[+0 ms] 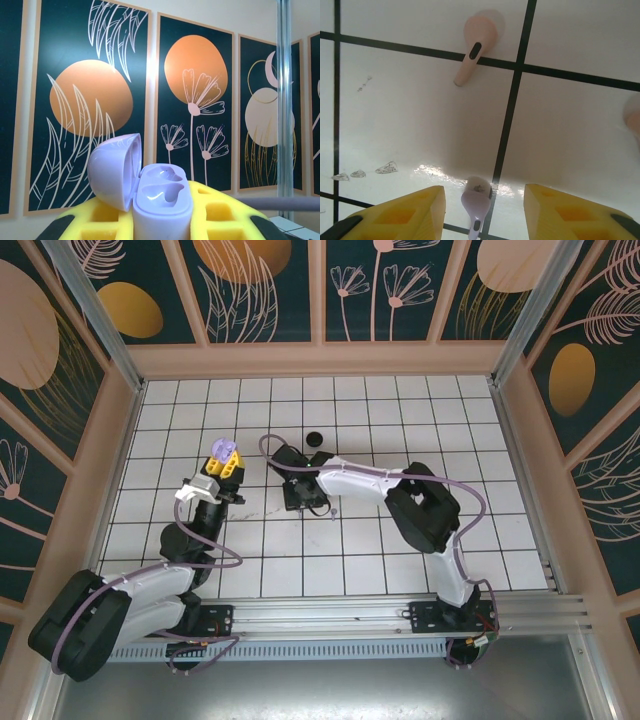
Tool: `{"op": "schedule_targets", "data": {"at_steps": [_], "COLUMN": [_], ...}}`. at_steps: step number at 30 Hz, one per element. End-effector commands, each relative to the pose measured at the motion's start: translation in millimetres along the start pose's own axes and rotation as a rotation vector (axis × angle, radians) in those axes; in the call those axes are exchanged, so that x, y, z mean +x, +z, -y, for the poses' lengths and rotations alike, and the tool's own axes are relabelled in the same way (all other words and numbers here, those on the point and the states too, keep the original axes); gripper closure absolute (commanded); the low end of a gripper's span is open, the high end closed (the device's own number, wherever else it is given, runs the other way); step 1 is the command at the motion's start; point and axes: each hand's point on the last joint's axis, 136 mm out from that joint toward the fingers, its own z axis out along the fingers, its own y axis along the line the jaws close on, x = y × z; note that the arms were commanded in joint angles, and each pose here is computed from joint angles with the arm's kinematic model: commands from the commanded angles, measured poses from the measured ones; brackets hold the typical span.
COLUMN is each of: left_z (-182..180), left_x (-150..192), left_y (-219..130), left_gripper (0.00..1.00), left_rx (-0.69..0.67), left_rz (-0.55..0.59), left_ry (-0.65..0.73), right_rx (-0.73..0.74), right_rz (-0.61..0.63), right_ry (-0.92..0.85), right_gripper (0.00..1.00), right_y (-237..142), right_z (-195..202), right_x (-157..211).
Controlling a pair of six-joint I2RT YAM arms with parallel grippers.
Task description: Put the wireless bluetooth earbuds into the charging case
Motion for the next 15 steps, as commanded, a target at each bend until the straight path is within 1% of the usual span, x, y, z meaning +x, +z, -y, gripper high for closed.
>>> {"op": "schedule_targets", "data": {"at_steps": [1, 15], "left_z": [-5, -5], "left_x": [-16, -16], "left_y": [-4, -7], "left_gripper": [1.0, 1.0], "left_rx": [-0.019, -0.016], "left_rz": [0.063, 0.059], "left_ry": [0.001, 0.013], "right_rx": [0.043, 0.072], "right_rz": [-0.011, -0.04], "right_ry": [0.017, 0.017], "right_gripper": [0.55, 0.6], "right_y": [5, 20], "right_z": [1, 0], "right_x": [2, 10]}}
